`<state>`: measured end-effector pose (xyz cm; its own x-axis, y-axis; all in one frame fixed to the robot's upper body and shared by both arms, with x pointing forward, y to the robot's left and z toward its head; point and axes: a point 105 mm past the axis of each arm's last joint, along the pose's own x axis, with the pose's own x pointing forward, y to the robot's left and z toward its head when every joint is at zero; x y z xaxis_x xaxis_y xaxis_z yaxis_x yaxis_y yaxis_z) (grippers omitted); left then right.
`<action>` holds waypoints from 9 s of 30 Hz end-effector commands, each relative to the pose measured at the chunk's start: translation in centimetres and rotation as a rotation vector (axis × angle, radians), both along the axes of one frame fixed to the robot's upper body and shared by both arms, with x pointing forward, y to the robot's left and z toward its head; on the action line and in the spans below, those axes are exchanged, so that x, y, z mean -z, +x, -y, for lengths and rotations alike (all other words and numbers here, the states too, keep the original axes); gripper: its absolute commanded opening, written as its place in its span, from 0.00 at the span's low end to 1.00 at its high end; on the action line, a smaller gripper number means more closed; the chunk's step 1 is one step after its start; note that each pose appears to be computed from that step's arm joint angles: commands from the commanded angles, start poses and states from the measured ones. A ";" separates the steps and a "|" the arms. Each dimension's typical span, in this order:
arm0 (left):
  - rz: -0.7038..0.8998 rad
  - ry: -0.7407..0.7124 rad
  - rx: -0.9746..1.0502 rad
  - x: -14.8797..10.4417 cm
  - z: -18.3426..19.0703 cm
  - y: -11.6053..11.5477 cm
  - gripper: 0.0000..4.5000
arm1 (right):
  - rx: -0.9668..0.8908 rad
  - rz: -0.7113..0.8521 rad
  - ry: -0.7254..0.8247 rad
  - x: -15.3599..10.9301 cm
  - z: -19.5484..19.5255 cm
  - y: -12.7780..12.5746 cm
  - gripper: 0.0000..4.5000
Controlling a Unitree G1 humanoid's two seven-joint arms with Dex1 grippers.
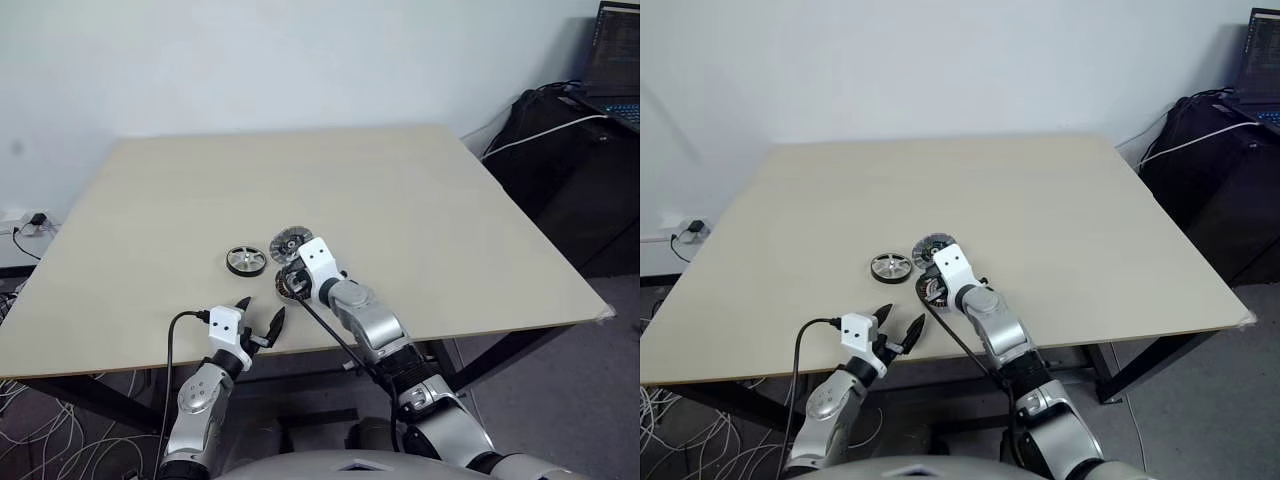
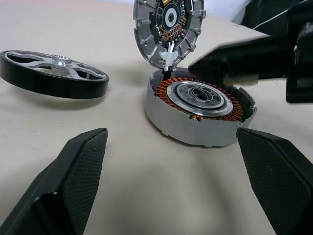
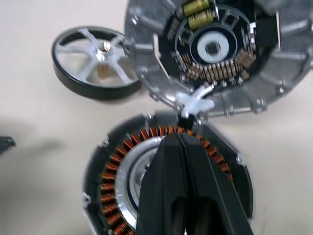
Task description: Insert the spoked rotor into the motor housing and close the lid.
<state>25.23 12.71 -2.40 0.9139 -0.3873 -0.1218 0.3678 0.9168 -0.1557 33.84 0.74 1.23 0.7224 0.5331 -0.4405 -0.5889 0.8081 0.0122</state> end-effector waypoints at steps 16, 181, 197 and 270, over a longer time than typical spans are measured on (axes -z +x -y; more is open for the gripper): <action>0.025 -0.016 -0.012 -0.6 -0.1 0.5 1.00 | -0.036 0.001 -0.040 0.0 -1.6 1.2 0.01; 0.004 0.007 -0.269 -0.3 -7.0 1.0 1.00 | -0.010 0.107 0.250 -5.4 1.3 -2.1 0.01; 0.010 -0.462 -0.292 -6.9 -4.7 6.3 1.00 | 0.061 0.038 0.214 -2.8 4.2 -5.5 0.01; -0.461 -0.807 -0.504 -2.3 -2.6 8.5 0.08 | 0.175 0.022 0.243 -2.5 5.5 -5.0 0.00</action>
<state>33.27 16.58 -0.67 0.9130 -0.0711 -0.4017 -0.3025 0.5428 -0.7835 28.46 -4.86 2.43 0.8028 0.4825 -0.3503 -0.4380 0.8758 0.2025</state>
